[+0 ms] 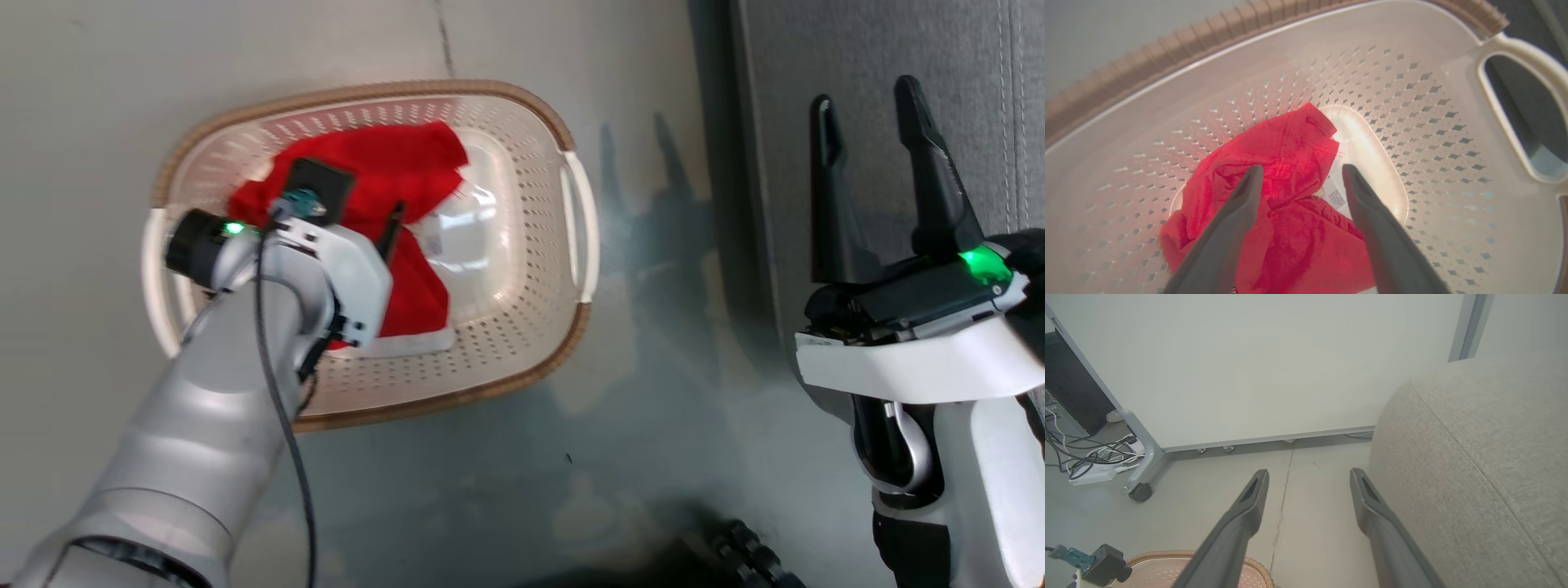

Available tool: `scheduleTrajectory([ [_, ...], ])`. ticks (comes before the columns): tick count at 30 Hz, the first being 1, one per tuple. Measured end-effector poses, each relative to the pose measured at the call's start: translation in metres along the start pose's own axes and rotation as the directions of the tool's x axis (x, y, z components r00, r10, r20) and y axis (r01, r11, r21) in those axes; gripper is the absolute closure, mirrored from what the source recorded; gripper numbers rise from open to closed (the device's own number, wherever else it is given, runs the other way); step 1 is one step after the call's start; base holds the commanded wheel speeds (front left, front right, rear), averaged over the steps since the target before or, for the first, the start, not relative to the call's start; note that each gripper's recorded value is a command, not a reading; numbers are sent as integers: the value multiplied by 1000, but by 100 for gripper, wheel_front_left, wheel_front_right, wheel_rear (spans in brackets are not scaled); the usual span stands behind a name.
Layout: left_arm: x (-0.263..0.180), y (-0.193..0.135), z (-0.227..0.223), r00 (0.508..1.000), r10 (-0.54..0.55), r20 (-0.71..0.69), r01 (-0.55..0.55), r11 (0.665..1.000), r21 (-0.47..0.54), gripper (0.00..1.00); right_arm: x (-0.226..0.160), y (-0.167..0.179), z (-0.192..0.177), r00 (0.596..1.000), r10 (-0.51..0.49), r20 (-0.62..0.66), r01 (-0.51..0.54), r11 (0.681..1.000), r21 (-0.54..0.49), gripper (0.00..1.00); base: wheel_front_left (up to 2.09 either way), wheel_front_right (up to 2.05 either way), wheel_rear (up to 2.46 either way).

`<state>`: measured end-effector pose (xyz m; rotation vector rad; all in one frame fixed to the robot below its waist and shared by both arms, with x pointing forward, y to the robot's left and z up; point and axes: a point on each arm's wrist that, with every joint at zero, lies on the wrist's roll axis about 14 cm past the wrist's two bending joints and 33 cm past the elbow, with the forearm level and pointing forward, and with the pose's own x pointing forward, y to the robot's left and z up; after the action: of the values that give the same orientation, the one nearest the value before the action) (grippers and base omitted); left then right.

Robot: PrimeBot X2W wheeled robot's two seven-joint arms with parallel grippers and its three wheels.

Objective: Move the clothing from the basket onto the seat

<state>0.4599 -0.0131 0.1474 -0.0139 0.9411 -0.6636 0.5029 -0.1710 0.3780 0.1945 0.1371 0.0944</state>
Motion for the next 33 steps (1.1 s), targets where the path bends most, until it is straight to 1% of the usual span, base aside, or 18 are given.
scheduleTrajectory([
  [4,25,4,-40,988,-28,-152,30,999,12,0,-6,-19,-25,997,-46,-55,45,999,-4,0,0,0,0],
  [9,46,3,-84,953,-60,-297,67,998,13,0,-15,-37,-51,989,-92,-120,91,996,-14,0,0,0,0],
  [12,52,5,-98,940,-60,-336,69,997,17,0,-18,-41,-58,985,-101,-143,100,995,-15,0,0,0,0],
  [15,59,0,-112,922,-70,-380,83,996,16,0,-23,-48,-66,979,-121,-166,117,993,-28,0,0,0,0],
  [19,65,0,-118,908,-66,-415,83,996,22,0,-25,-51,-70,976,-130,-177,126,991,-35,0,0,0,0],
  [20,65,1,-117,904,-59,-424,76,997,23,42,-25,-51,-70,975,-131,-178,126,991,-35,0,0,0,0],
  [21,65,2,-118,903,-55,-427,70,997,20,100,-25,-51,-71,975,-131,-178,127,991,-35,0,0,0,0],
  [23,65,8,-117,896,-36,-443,50,999,20,100,-25,-52,-70,976,-133,-175,129,991,-36,0,0,0,0],
  [27,64,15,-114,900,-16,-436,31,999,27,100,-24,-52,-64,978,-133,-162,129,991,-36,0,0,0,0],
  [33,60,9,-88,949,-23,-315,29,999,15,100,-20,-50,-43,986,-123,-113,118,992,-51,0,0,0,0],
])
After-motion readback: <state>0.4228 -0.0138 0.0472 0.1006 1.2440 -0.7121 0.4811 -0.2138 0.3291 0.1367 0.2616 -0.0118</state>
